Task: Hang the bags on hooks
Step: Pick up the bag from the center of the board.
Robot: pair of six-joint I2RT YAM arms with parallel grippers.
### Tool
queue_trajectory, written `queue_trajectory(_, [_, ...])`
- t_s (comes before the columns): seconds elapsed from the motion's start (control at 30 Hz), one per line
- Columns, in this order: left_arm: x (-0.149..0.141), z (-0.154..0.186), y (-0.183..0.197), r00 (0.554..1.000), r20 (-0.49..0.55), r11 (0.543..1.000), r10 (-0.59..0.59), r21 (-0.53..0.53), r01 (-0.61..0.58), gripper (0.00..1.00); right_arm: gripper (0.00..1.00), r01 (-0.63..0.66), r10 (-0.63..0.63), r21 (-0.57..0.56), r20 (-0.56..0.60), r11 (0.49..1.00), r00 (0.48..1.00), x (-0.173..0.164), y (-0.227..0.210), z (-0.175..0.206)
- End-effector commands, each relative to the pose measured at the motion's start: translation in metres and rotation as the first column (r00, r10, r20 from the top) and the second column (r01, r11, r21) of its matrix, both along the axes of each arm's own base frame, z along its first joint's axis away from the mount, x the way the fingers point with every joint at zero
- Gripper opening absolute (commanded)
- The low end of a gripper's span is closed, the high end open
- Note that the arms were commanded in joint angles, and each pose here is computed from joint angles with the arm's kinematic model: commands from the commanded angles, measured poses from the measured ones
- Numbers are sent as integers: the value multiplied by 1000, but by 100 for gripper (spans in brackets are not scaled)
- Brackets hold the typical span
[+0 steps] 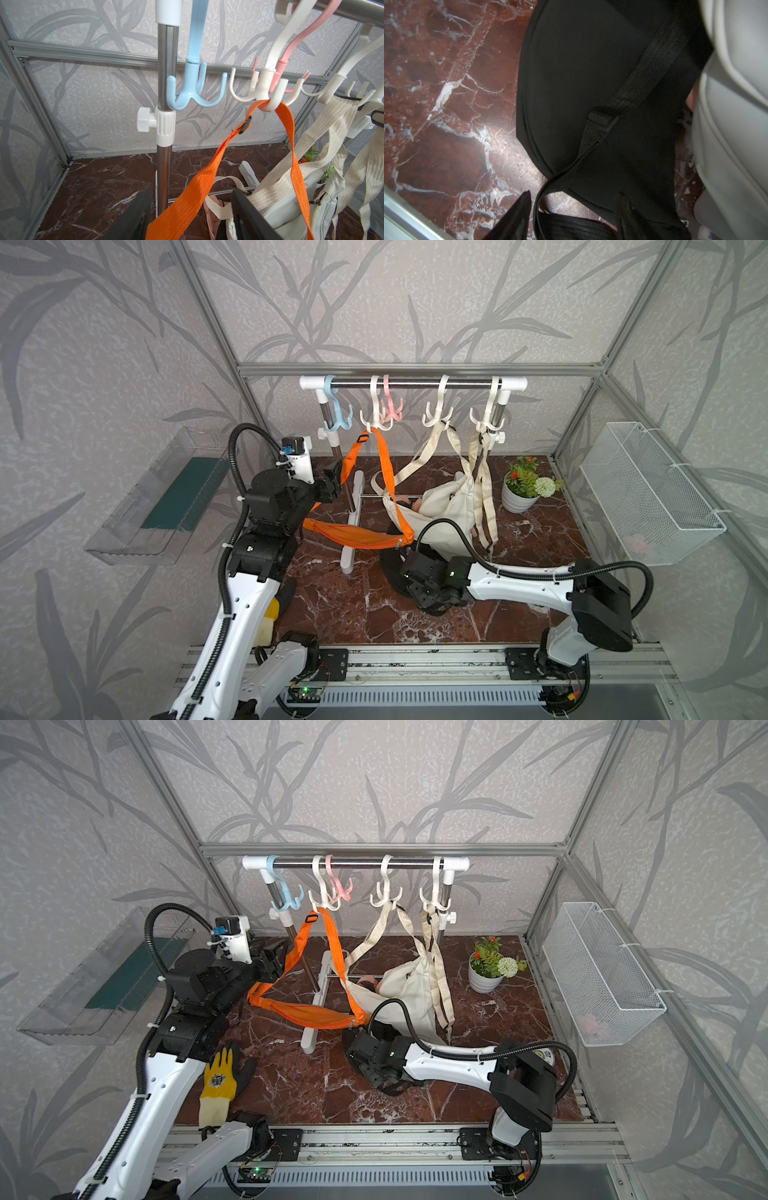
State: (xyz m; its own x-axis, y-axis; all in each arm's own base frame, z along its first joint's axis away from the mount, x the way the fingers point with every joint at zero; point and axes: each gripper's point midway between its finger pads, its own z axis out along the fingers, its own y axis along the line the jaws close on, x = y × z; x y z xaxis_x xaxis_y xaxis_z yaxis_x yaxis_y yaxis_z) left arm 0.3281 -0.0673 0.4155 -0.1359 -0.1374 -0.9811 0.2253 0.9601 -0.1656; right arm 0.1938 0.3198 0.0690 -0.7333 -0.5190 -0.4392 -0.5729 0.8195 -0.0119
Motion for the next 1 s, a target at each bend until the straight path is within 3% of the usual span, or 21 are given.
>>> queue_trajectory(0.0, [-5, 9, 4, 999, 39, 1000, 13, -15, -12, 64, 54, 95, -96, -13, -43, 995, 994, 12, -7, -9])
queue_trajectory(0.17, [-6, 7, 3, 999, 41, 1000, 7, -18, -6, 64, 17, 119, -119, -9, -77, 993, 990, 18, -9, -19])
queue_trajectory(0.27, [-4, 5, 3, 999, 39, 1000, 6, -19, -6, 64, 6, 139, -134, 50, -81, 989, 988, 22, -13, -10])
queue_trajectory(0.33, [-4, 4, 2, 999, 41, 1000, 2, -20, -1, 64, 11, 167, -161, 83, -83, 982, 984, 30, -21, -4])
queue_trajectory(0.47, [-3, 4, 2, 999, 42, 1000, 3, -19, -2, 64, 43, 141, -133, 91, -89, 986, 987, 24, -21, 6])
queue_trajectory(0.53, [-3, 5, 1, 999, 46, 1000, 0, -20, 1, 64, 51, 136, -129, 89, -86, 987, 988, 19, -19, 9])
queue_trajectory(0.73, [-3, 6, 2, 999, 49, 1000, 3, -28, -2, 64, 59, 132, -129, 21, -113, 991, 985, 7, -11, -10])
queue_trajectory(0.97, [-8, 8, 3, 998, 58, 1000, 4, -29, -2, 64, 61, 94, -102, -52, -160, 994, 982, 9, 7, -35])
